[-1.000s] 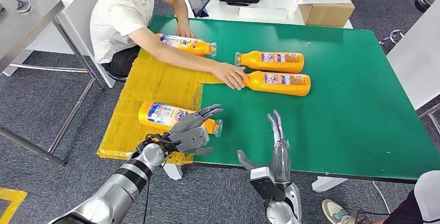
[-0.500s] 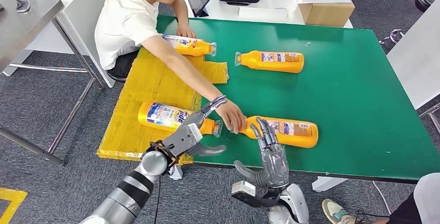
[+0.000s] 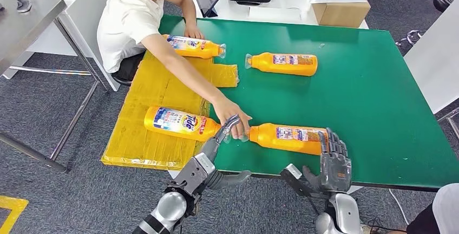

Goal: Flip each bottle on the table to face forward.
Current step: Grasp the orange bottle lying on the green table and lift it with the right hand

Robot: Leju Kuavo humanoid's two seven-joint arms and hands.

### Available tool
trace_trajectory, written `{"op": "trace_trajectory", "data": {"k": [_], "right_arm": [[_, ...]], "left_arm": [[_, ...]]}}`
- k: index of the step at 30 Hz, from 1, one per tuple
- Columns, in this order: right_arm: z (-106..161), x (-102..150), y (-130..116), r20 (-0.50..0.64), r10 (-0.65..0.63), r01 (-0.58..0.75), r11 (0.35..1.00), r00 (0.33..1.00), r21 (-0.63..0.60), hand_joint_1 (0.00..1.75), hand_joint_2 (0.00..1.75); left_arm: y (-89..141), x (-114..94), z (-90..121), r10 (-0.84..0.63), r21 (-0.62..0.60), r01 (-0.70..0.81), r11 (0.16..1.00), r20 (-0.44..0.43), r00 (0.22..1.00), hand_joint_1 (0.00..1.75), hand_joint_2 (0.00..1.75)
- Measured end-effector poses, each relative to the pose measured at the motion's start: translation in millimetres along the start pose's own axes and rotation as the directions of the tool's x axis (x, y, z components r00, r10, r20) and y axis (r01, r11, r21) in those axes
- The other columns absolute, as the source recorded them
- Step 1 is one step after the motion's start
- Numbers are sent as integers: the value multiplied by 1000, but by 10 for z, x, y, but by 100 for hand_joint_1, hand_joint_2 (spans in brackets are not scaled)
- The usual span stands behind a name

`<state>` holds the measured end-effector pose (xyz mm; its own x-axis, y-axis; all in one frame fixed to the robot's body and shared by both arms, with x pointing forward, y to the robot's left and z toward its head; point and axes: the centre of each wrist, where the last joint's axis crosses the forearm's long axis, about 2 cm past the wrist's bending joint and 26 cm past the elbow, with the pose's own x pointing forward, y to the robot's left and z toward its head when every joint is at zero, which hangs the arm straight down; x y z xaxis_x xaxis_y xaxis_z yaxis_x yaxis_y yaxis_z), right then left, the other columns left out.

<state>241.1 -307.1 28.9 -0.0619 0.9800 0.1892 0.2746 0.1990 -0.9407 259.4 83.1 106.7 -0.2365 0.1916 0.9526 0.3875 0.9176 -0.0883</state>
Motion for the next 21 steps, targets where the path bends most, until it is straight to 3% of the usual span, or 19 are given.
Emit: {"op": "trace_trajectory", "data": {"k": [5,21], "right_arm": [[-34,-119,57,-71,6,-2,998,997,56,0,175],[-300,-263,149,-90,-61,72,990,994,120,0,175]], "left_arm": [[-49,119,-35,-66,100,58,993,73,995,0,175],[-185,209,-73,-59,115,43,992,135,989,0,175]]}}
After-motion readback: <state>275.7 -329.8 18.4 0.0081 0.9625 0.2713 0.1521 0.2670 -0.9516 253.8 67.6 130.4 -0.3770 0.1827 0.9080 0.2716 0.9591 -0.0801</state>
